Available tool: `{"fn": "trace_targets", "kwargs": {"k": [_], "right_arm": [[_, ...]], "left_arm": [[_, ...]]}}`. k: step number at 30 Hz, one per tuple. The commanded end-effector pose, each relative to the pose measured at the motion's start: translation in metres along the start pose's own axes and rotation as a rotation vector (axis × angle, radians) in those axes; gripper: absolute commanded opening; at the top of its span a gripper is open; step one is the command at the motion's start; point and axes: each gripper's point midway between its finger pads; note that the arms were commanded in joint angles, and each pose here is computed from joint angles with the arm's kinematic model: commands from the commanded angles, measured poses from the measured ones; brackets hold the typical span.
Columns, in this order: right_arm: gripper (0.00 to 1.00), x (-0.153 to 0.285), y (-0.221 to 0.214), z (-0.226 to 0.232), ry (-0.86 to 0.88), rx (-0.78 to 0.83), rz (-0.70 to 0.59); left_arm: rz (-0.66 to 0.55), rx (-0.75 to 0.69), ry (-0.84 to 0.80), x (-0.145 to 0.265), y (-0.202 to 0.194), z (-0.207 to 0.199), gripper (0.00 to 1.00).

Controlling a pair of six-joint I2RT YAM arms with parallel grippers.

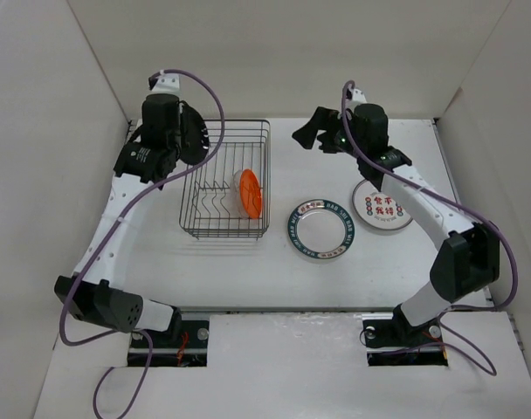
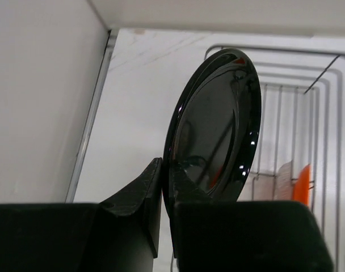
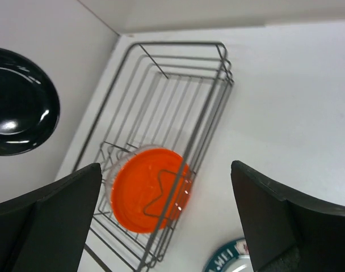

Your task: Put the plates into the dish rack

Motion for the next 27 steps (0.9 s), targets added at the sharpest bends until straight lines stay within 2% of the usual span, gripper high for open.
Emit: {"fn": "trace_targets", "kwargs": {"k": [1, 6, 11, 13, 27], "right_arm": [[1.00, 0.015, -0.006, -0.014, -0.117, 0.026, 0.042], [1.00, 0.035, -0.013, -0.023, -0.168, 0.027, 0.060], [1.00, 0.045, -0.022, -0.033, -0.191, 0.019, 0.070], [1.00, 0.046, -0.033, -0.042, -0.208, 0.011, 0.093], [1.00, 0.062, -0.035, -0.064, -0.236, -0.006, 0.093]], "left_arm": [[0.047, -0.023, 0.146, -0.003, -0.023, 0.026, 0.00], [0.115, -0.028, 0.145, -0.007, -0.043, 0.022, 0.00], [0.192, -0.063, 0.063, -0.007, -0.067, 0.002, 0.00], [0.196, -0.054, 0.047, -0.006, -0.069, -0.004, 0.00], [0.293, -0.078, 0.060, -0.027, -0.101, -0.018, 0.00]]}}
Point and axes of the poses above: each gripper's point midway between its finger pads, its own x axis back along the fingers, its own z axis along the line the jaws close on, y = z × x, and after that the axes turned 12 degrees about x, right-handed
